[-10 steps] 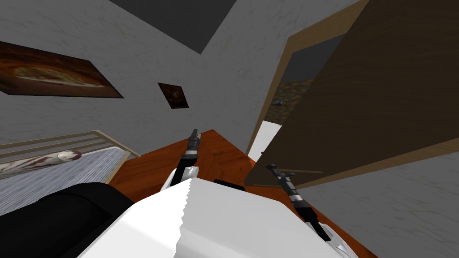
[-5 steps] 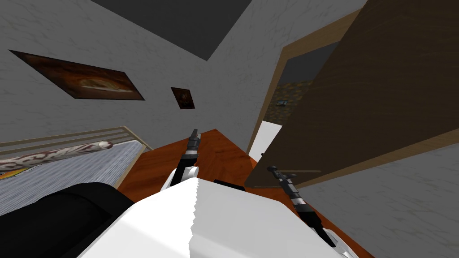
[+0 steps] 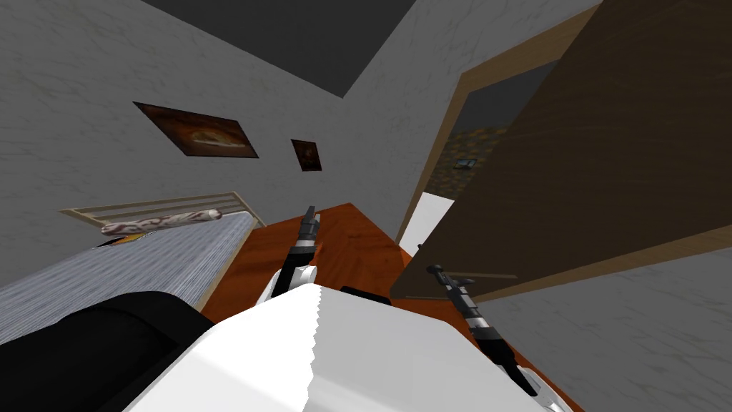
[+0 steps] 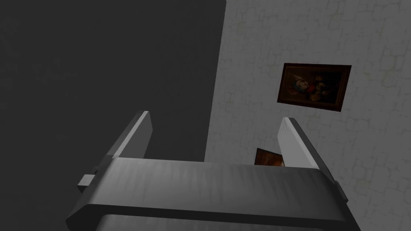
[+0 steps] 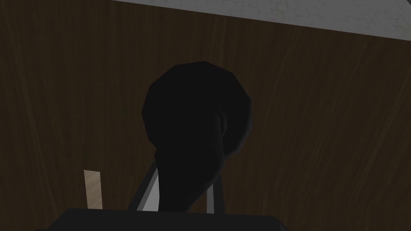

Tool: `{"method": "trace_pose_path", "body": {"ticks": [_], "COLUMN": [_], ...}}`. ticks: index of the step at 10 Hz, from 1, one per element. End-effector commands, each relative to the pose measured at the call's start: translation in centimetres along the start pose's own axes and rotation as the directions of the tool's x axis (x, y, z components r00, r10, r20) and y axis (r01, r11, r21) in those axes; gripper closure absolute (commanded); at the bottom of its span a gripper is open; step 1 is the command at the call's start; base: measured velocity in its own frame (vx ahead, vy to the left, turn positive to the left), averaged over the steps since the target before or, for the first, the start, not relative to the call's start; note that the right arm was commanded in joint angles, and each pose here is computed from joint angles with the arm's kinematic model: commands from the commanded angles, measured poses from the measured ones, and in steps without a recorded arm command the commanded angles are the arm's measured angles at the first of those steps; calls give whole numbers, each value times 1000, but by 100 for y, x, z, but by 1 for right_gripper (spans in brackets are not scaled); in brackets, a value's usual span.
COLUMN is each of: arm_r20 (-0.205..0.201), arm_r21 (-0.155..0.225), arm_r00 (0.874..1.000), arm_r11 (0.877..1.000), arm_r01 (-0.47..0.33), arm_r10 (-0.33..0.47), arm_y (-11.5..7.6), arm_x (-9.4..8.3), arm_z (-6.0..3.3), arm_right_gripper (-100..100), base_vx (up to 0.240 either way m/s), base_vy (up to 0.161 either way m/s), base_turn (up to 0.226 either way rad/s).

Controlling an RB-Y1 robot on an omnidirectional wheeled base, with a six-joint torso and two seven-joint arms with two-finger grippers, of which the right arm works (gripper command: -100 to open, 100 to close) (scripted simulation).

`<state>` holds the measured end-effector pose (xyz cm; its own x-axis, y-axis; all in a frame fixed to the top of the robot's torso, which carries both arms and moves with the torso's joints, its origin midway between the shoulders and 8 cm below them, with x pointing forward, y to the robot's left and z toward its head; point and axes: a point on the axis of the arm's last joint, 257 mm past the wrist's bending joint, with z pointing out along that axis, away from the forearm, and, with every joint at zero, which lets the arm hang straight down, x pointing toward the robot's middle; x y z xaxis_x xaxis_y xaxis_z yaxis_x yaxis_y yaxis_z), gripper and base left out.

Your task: Pull the door open

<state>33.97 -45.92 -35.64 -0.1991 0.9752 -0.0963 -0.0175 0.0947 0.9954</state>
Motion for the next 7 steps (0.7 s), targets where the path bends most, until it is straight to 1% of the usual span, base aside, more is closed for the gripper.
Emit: {"method": "trace_pose_path", "body": {"ticks": [1, 4, 7], "arm_r20": [0, -1, -2], "arm_r21": [2, 0, -2], "arm_r00": [1000, 1000, 1000], "arm_r11": [1000, 1000, 1000], "arm_r01": [2, 4, 5], "arm_r10": [-2, -4, -5], "arm_y": [-4, 5, 12], "arm_x": [-13, -29, -40], "arm_z": [-45, -78, -103], "arm_right_gripper": [100, 100, 100], "base_vx": [-214, -207, -195], "base_vy": [-113, -98, -82], "base_turn": [176, 186, 139]}}
